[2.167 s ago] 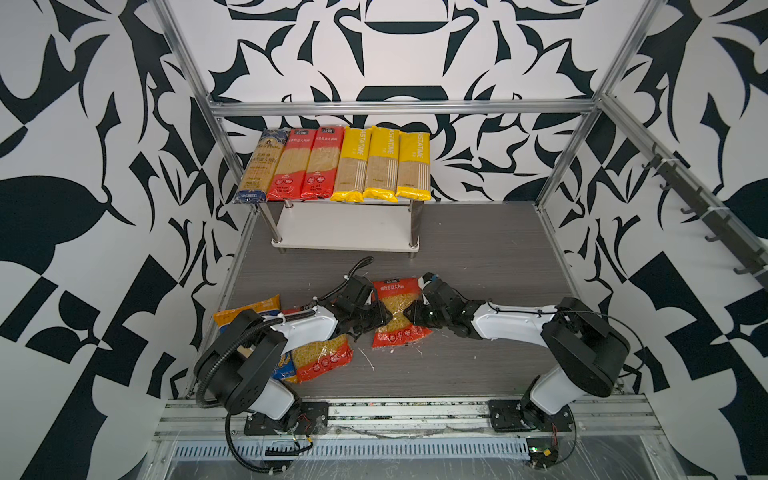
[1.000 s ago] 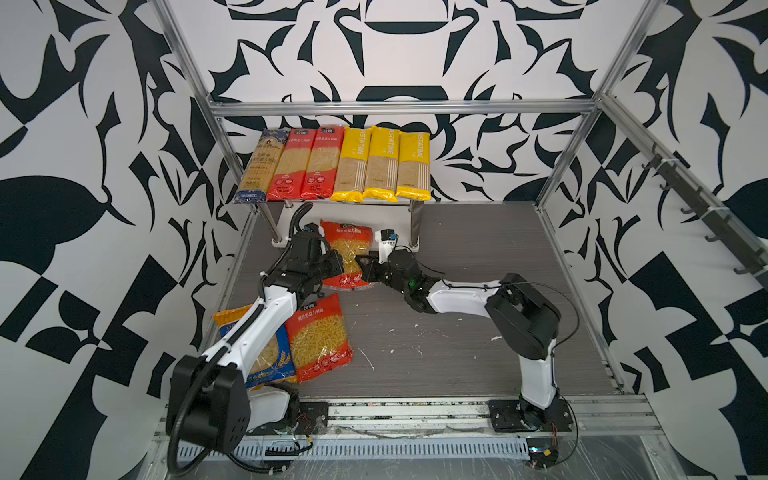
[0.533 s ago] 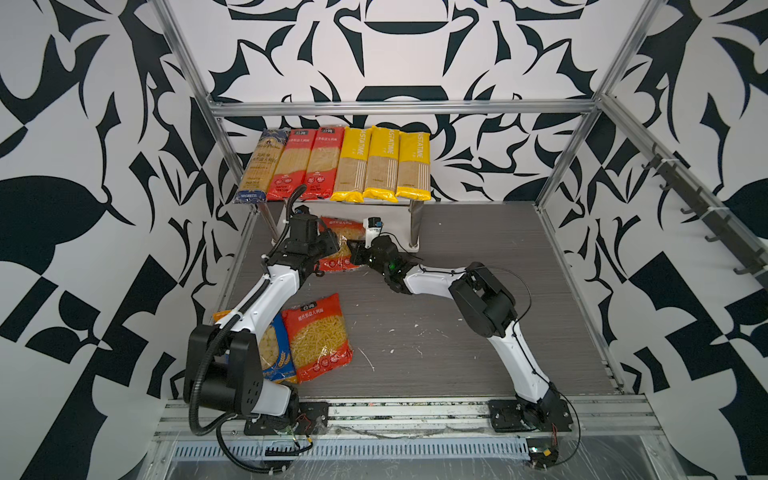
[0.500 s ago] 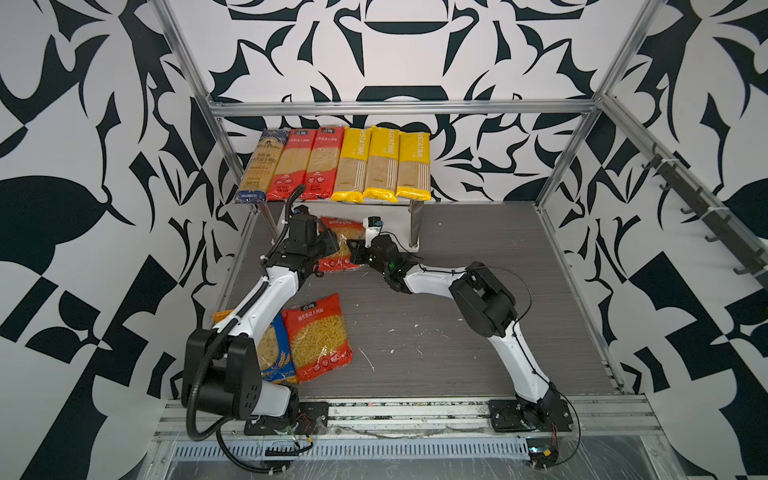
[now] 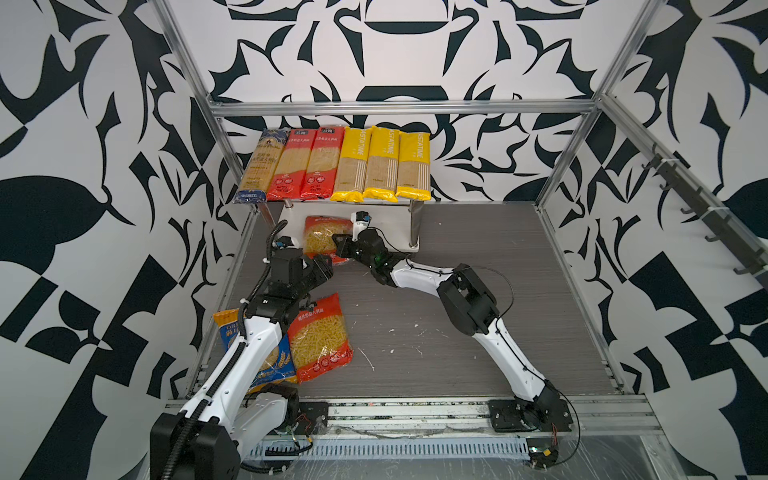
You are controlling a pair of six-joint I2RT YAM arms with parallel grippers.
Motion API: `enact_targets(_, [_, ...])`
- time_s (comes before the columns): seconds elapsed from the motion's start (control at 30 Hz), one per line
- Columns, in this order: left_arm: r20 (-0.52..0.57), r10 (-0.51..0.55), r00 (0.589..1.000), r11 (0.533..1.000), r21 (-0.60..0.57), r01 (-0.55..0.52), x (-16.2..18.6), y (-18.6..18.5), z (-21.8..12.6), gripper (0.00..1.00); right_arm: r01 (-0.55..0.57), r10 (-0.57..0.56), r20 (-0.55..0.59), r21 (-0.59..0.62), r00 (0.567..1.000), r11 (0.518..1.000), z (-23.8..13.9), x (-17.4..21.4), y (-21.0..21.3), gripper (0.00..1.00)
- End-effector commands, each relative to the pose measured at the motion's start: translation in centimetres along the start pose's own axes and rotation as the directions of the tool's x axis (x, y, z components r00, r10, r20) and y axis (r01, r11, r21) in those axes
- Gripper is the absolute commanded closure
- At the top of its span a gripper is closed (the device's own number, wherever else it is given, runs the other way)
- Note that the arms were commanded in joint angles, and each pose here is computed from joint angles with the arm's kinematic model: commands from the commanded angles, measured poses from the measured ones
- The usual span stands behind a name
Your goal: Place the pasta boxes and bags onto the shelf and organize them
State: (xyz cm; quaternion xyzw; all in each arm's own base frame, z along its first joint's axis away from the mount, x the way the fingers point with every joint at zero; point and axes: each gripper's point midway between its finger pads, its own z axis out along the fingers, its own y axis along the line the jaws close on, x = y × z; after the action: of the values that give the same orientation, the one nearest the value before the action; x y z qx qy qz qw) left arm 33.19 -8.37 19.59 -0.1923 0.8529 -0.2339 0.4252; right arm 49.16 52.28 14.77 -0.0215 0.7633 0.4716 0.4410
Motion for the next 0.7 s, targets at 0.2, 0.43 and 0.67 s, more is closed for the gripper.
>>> enact_targets(0.2, [-0.074,-0.172,0.982,0.982,0.067,0.177,2.2,0.4,1.9,0.21,-0.081,0.097,0.213,-0.083,0.972,0.993,2.0,-9.1,3.9,0.97])
enact_targets(0.43, [-0.054,-0.366,0.929,0.915,0.161,0.370,1.5,2.7,3.4,0.16,-0.065,0.067,0.044,-0.049,0.997,0.997,1.5,-6.2,3.3,0.42])
enact_targets(0.67, [-0.014,-0.417,0.909,0.892,0.184,0.412,0.1,4.4,4.2,0.16,-0.108,0.107,-0.022,-0.024,0.994,0.994,-3.1,-5.6,2.0,0.37])
